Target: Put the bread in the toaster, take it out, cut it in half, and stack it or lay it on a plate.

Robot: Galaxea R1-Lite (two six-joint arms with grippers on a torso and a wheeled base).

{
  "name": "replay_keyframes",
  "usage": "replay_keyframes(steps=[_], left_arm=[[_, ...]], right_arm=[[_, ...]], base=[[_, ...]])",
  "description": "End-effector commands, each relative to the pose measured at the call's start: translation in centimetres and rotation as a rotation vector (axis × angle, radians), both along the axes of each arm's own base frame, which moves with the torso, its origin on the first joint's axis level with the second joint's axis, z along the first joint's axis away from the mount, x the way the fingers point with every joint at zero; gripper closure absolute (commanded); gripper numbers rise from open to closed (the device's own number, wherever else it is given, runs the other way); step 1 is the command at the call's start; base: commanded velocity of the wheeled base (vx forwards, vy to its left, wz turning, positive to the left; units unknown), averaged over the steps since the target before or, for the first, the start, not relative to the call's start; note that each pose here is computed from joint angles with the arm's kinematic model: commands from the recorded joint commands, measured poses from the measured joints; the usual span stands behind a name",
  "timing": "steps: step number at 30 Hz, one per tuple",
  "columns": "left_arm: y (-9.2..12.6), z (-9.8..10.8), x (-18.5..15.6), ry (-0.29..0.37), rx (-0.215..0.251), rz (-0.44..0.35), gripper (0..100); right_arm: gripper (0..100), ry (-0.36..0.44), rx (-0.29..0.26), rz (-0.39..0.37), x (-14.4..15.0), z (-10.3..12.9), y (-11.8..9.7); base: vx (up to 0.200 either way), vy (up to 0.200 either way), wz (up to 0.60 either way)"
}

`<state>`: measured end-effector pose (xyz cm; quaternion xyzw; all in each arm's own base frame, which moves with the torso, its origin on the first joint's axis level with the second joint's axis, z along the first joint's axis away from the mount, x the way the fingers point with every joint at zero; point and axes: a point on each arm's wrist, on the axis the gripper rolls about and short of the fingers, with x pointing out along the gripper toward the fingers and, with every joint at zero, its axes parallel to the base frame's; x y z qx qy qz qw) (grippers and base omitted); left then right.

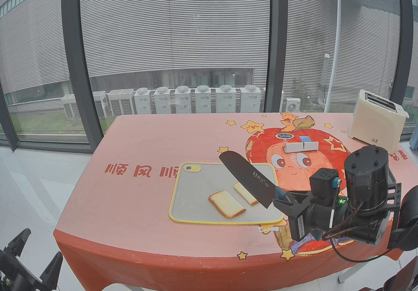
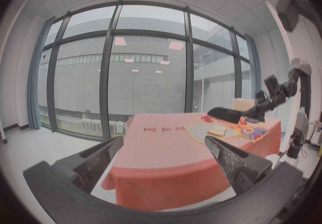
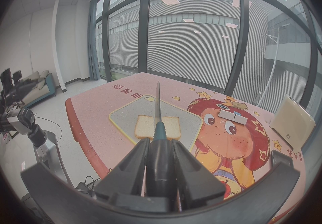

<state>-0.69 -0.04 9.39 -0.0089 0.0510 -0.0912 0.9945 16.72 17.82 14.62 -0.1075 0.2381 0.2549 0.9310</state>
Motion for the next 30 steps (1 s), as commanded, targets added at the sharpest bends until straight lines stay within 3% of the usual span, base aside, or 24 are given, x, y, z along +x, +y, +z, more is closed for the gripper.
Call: replay_keyframes(steps=[1,4,7,8,9,10,13,20,24,25,28,30], left_arm=[[0.0,-1.1,-0.5,-0.011,0.023,0.008,0],[0.0,-1.2,-0.5,-0.007,0.038,0.013,0],[0.0,-1.1,-0.3,0.016,0.042,0.072,0],[-0.1,-1.1,-0.1,0.04,0.041,0.144,0],[-0.1,-1.1,-0.1,0.04,0.041,0.144,0],[-0.2,-1.1,-0.1,0.042,0.046,0.207,0],[-0.4,-1.1,-0.5,-0.021,0.104,0.177,0],[-0.3,-1.3,-0.5,0.001,0.097,0.178,0],[-0.2,-1.4,-0.6,-0.005,0.096,0.111,0],[-0.1,-1.4,-0.7,-0.017,0.096,0.027,0],[-0.1,-1.5,-0.8,-0.018,0.085,0.074,0],[-0.1,-1.6,-1.2,-0.071,0.046,0.113,0]], right_arm=[[100,-0.003,0.003,0.001,-0.1,0.1,0.0],[100,-0.006,0.007,0.001,-0.1,0.2,0.0],[100,-0.008,0.009,0.0,-0.1,0.3,-0.1],[100,-0.011,0.011,-0.003,-0.1,0.4,-0.2],[100,-0.011,0.011,-0.003,-0.1,0.4,-0.2],[100,-0.012,0.012,-0.003,-0.1,0.4,-0.2],[100,-0.028,0.029,-0.011,-0.2,1.0,-0.5],[100,-0.038,0.034,-0.019,-0.3,1.2,-0.8],[100,-0.039,0.036,-0.018,-0.4,1.3,-0.8],[100,-0.045,0.036,-0.027,-0.4,1.4,-0.9],[100,-0.047,0.036,-0.028,-0.4,1.4,-0.8],[100,-0.045,0.032,-0.027,-0.4,1.3,-0.8]], base=[[0.0,0.0,0.0],[0.0,0.0,0.0],[0.0,0.0,0.0],[0.0,0.0,0.0],[0.0,0.0,0.0],[0.0,0.0,0.0],[0.0,0.0,0.0],[0.0,0.0,0.0],[0.0,0.0,0.0],[0.0,0.0,0.0],[0.0,0.0,0.0],[0.0,0.0,0.0]])
